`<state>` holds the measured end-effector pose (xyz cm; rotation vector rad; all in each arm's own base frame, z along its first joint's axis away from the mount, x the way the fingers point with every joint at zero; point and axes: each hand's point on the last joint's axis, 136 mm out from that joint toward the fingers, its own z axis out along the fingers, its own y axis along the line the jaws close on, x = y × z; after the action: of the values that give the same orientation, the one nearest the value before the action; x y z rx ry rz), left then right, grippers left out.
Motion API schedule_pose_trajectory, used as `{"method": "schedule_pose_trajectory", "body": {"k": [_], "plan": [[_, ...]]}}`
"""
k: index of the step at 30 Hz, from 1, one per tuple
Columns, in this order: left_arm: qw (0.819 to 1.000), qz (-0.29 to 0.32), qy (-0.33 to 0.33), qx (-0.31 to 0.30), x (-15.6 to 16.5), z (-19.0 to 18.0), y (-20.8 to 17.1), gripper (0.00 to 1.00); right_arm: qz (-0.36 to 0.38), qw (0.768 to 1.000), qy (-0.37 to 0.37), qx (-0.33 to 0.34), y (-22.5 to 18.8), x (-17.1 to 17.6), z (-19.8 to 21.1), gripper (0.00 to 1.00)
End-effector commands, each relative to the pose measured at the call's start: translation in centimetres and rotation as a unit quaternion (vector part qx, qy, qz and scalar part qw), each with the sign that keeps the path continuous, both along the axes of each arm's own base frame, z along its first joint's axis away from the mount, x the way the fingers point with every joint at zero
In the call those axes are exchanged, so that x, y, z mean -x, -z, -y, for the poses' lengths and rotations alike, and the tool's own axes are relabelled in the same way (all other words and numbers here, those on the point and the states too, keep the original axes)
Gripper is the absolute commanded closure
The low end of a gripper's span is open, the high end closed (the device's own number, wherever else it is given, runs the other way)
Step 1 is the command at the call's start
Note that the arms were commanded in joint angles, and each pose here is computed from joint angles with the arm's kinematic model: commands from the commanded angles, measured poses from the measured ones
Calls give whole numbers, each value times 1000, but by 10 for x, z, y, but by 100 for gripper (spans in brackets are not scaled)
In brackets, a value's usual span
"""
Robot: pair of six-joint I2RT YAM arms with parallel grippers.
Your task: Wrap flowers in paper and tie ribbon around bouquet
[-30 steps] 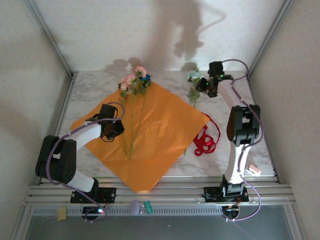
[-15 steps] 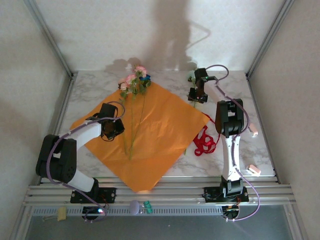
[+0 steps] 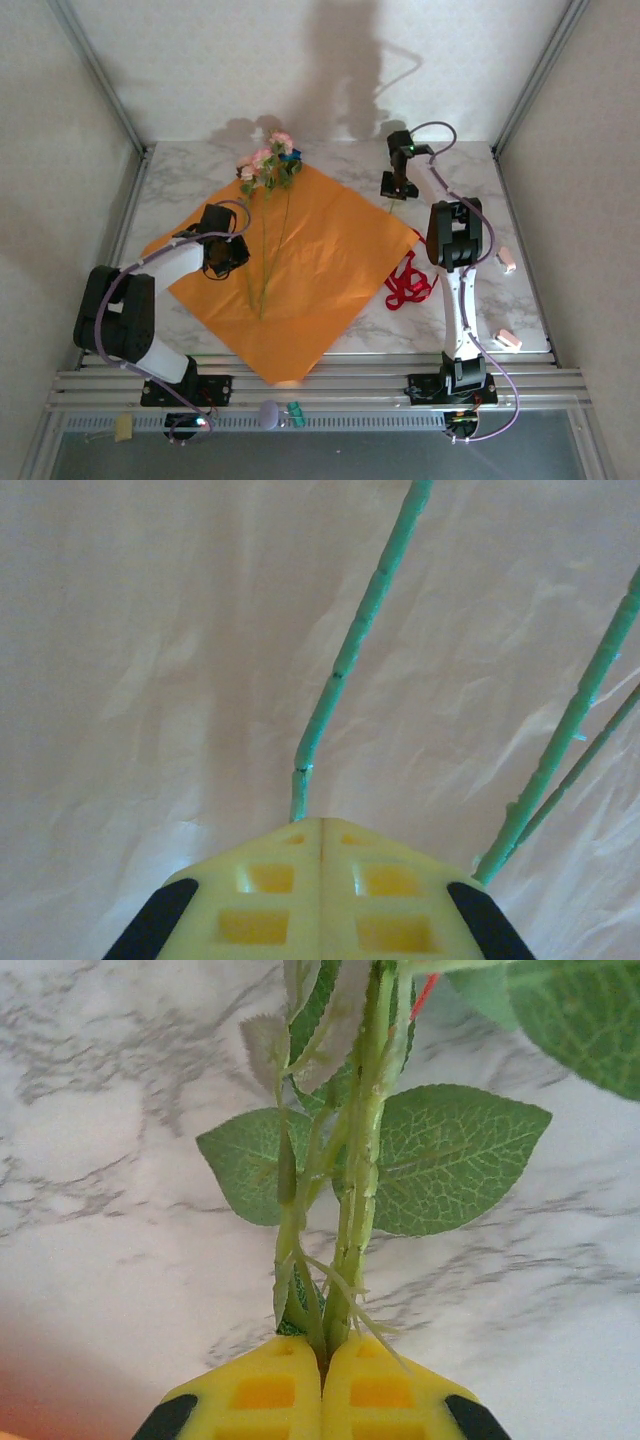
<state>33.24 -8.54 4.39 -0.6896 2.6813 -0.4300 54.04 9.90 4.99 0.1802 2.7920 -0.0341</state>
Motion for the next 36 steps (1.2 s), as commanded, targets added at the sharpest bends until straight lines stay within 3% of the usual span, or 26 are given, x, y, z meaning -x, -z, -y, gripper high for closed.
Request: {"method": "schedule_pose_trajectory", "body": {"k": [1,8,13,17,22,26,28,32,36], "plan": [[1000,-6,10,-5,-1,2,0,100,84,994,38,60,-84,-11,45,100],[1000,-2,11,-3,-2,4,-1,100,263,952,107,117,-239,-5,104,100],[1000,2,10,1,-2,7,-2,100,347,916,160,123,-311,24,134,100],[1000,4,10,2,-2,9,-2,100,426,886,157,94,-364,49,131,100],[1000,5,11,2,-3,10,-3,100,483,871,79,30,-406,70,90,100],[1000,5,14,0,-2,9,-4,100,498,864,3,-74,-416,78,40,100],[1000,4,16,-1,0,9,-4,100,470,870,-57,-141,-401,74,-6,100],[1000,5,16,1,0,10,-4,100,361,877,-166,-269,-340,72,-112,100],[1000,7,16,3,-1,11,-6,100,240,881,-198,-357,-261,68,-198,100]]}}
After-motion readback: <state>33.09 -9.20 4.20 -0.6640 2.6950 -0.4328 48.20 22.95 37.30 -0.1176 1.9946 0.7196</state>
